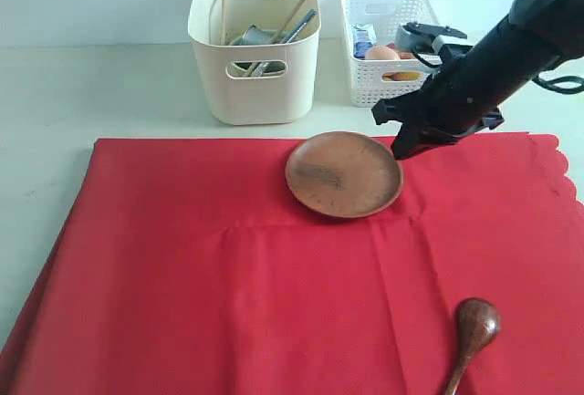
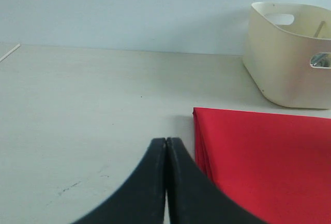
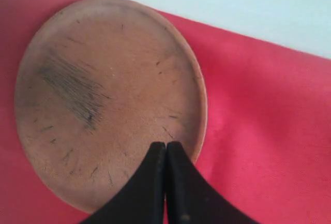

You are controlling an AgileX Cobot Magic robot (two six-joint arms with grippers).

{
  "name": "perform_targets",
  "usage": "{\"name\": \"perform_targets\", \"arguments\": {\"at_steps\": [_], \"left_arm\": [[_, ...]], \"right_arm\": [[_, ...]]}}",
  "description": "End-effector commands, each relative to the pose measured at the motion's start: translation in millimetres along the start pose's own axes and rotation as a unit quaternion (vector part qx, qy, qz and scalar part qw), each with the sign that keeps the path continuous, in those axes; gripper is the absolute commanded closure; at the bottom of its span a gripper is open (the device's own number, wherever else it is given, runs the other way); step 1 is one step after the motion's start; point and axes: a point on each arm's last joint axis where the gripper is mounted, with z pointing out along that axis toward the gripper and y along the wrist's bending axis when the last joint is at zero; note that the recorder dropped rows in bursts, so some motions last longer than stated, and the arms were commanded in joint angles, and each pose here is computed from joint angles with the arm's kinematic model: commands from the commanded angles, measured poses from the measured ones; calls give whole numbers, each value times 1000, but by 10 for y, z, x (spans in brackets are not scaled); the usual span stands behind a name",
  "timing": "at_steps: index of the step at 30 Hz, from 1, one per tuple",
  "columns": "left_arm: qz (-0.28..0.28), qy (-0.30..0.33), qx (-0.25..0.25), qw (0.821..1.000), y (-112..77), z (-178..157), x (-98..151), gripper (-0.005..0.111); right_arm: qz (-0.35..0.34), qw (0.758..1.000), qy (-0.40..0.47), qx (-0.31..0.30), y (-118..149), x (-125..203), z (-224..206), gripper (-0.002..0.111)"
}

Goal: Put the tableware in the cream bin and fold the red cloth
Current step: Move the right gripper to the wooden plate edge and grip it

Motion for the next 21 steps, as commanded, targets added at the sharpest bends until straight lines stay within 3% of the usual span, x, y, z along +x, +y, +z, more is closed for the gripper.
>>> {"name": "perform_targets", "arguments": {"at_steps": [1, 10, 18, 21], "left_arm": [[0, 0, 3, 1000, -5, 3, -3, 106], [0, 0, 3, 1000, -5, 3, -3, 106], [0, 0, 3, 1000, -5, 3, -3, 106], [0, 0, 3, 1000, -5, 3, -3, 106]], "right_arm": [[30, 998, 1, -60, -135, 11, 108, 108], [14, 1000, -7, -15, -221, 1, 133, 106], [70, 997, -21, -5, -264, -22, 183, 72], [63, 998, -16, -11, -269, -12, 226, 67]]}}
